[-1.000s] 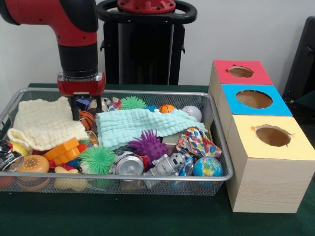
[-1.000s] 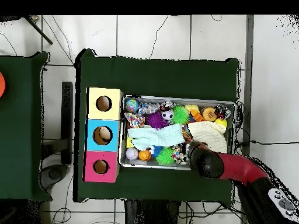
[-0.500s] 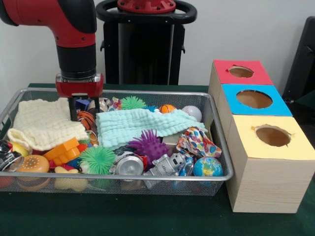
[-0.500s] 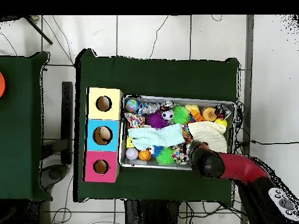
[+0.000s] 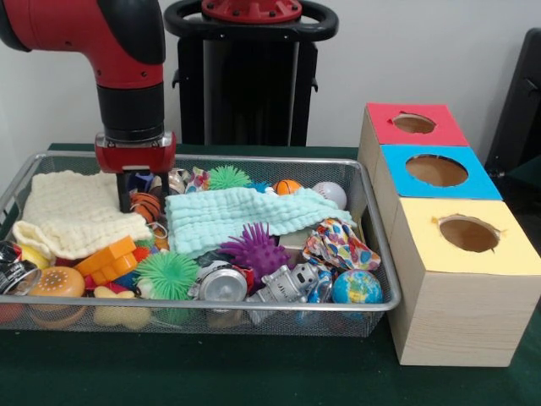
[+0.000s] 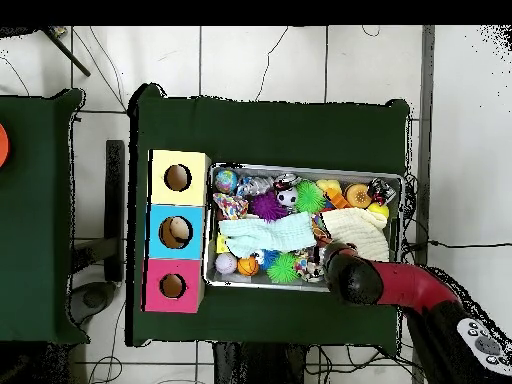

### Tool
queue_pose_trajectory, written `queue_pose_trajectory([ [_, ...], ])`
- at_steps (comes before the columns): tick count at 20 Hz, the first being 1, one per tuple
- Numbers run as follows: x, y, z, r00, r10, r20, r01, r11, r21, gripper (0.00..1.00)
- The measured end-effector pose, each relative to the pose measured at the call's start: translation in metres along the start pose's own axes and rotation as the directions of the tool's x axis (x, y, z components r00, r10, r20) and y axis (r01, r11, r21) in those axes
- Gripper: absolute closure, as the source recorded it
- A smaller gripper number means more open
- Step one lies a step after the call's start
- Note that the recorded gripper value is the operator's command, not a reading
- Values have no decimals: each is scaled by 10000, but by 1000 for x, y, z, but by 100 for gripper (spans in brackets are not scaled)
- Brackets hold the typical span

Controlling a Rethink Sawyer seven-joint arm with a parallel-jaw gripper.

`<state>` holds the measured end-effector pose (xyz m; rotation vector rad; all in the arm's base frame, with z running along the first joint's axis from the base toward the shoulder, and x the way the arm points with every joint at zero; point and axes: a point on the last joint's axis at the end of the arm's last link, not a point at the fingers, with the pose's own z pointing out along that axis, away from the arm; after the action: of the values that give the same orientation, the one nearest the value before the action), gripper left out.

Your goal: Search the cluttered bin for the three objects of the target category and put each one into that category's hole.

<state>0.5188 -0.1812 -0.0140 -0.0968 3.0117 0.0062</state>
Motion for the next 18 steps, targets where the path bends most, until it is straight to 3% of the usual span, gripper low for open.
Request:
queue_pose_trajectory([
  [11,-3,-5,5,9999,-112,104,111,9999,92,0],
  [12,-4,-5,6,9999,-113,124,112,9999,102,100],
  [18,-7,-7,6,9998,-114,172,111,9998,151,100],
])
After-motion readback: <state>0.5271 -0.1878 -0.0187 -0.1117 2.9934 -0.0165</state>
